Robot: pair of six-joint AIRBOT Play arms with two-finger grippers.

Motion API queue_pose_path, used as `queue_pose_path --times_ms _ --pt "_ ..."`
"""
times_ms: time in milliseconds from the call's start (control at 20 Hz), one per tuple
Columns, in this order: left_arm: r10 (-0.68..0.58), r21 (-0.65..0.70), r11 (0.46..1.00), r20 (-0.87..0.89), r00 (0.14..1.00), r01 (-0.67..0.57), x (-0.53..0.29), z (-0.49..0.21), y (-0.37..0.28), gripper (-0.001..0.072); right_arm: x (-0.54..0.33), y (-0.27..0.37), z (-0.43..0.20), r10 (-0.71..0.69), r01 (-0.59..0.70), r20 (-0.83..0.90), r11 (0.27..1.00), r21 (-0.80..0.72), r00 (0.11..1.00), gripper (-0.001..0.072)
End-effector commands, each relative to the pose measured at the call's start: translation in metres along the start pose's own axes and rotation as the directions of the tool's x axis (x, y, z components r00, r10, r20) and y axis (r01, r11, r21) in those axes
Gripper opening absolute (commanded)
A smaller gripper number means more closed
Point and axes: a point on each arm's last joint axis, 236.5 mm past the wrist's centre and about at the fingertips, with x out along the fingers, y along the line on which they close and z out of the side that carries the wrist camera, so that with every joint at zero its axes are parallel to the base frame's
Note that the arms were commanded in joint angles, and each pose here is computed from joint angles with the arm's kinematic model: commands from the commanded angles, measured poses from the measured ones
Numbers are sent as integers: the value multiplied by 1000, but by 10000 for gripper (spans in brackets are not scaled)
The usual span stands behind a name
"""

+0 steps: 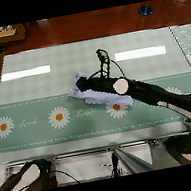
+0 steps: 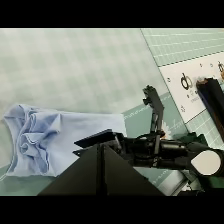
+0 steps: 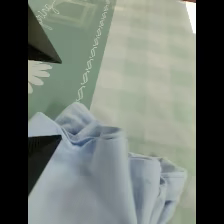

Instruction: Fold the shirts.

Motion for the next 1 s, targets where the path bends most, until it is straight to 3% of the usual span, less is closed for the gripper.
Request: queue_pose_path --times_ms 0,150,250,300,400,450,550,600,750,950 --pt "79 14 997 -38 996 -78 0 -9 17 26 -40 -1 48 6 -2 67 997 -73 998 510" --pt "168 25 986 -75 983 -166 -3 -18 38 27 -123 -49 89 -124 129 39 973 -190 992 509" --pt "216 32 976 -95 972 -214 -5 -23 49 30 -189 -118 85 -344 325 -54 919 -223 937 503" --pt "236 35 972 -103 966 -233 -7 -24 54 33 -223 -156 73 -467 431 -129 871 -235 875 452" --pt "260 39 966 -113 959 -257 -8 -27 60 142 -275 -213 44 -609 543 -278 791 -283 742 426" --pt "268 40 963 -116 956 -265 -9 -27 62 209 -286 -229 33 -618 556 -324 786 -271 717 434" --pt "280 43 960 -129 951 -276 -10 -30 65 212 -281 -249 3 -539 545 -409 831 -116 736 561" --pt "287 44 958 -144 947 -284 -11 -34 66 213 -271 -250 -14 -467 512 -448 859 -25 762 579" --pt "309 49 951 -168 936 -305 -14 -40 71 212 -225 -240 -47 -242 369 -466 907 202 851 588" --pt "308 48 951 -168 936 -305 -14 -40 71 212 -177 -233 -52 -132 279 -402 900 334 906 588"
